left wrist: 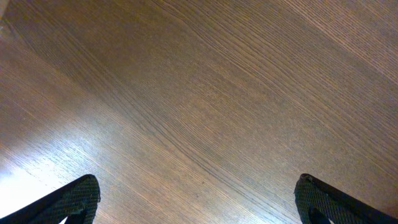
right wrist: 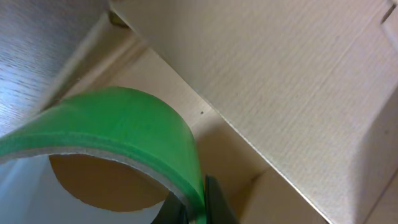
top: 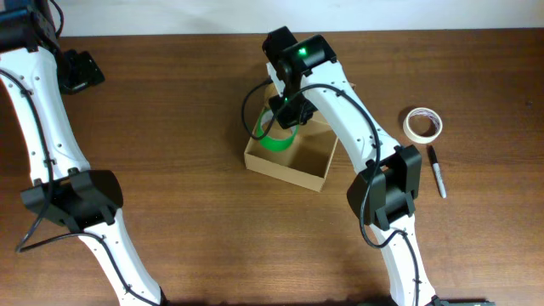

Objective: Pack container
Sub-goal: 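Lower the green tape into the box, release, withdraw right gripper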

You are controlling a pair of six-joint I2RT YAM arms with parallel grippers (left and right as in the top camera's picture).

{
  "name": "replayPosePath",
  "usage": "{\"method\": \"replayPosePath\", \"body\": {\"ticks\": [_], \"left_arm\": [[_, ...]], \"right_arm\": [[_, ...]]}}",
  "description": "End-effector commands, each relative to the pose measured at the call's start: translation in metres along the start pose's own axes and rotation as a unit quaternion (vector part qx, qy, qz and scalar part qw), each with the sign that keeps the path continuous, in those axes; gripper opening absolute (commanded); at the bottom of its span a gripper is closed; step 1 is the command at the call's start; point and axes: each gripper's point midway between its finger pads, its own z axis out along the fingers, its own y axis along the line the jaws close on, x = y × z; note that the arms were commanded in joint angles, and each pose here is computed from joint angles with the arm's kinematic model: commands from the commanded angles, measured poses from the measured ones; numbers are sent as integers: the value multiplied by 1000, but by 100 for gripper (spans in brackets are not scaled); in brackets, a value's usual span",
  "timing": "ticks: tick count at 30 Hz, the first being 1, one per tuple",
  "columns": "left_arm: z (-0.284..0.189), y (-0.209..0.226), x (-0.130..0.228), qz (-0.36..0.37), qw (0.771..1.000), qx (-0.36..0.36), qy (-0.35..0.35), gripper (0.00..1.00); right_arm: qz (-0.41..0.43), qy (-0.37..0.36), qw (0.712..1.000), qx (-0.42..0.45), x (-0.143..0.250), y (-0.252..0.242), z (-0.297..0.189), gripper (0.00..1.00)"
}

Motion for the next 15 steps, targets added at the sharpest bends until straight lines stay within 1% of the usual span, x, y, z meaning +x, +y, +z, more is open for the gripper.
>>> {"method": "replayPosePath", "body": {"ticks": [1, 5, 15], "left_arm": [[-6, 3, 0, 4, 1000, 5, -4, 100], [-6, 3, 0, 4, 1000, 5, -4, 100], [-6, 3, 0, 4, 1000, 5, -4, 100]], "right_arm": [[3, 15, 1000, -5, 5, 2, 8, 4], [3, 18, 1000, -5, 6, 2, 16, 4], [4, -7, 1000, -7, -8, 2, 48, 4]]}}
